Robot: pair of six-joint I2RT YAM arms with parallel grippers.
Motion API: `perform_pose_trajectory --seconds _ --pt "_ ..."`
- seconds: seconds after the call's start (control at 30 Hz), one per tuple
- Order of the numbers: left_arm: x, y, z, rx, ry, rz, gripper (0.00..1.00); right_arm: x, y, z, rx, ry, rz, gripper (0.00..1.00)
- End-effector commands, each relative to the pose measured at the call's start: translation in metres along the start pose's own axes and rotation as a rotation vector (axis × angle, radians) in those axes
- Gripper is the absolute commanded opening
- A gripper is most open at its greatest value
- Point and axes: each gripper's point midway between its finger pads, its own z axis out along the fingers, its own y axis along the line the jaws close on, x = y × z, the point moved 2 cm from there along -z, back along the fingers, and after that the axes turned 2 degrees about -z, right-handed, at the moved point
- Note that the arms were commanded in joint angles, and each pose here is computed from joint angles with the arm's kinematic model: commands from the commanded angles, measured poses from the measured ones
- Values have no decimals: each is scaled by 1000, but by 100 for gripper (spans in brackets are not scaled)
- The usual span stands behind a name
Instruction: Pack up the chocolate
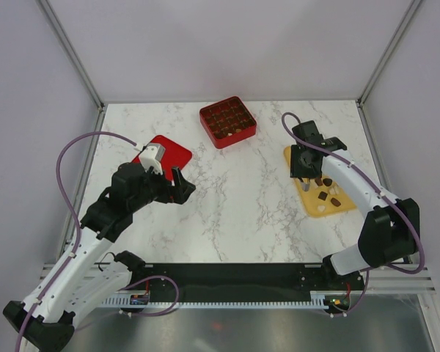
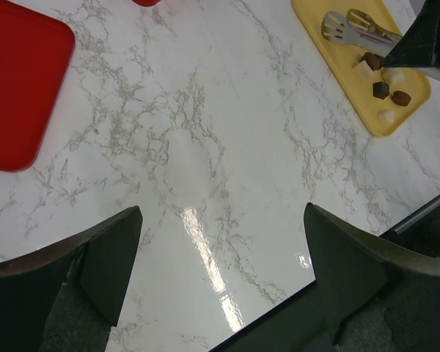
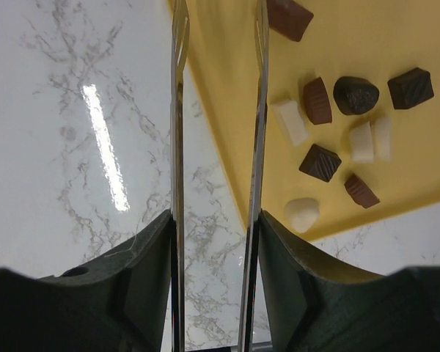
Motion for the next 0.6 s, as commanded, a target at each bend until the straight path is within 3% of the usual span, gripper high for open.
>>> perform_pose_trajectory --seconds 0.0,0.57 --pt "-5 -3 0 22 -21 31 100 2 -17 -4 44 -30 63 55" --pt "-5 -4 2 33 -12 31 100 14 -47 2 86 0 149 57"
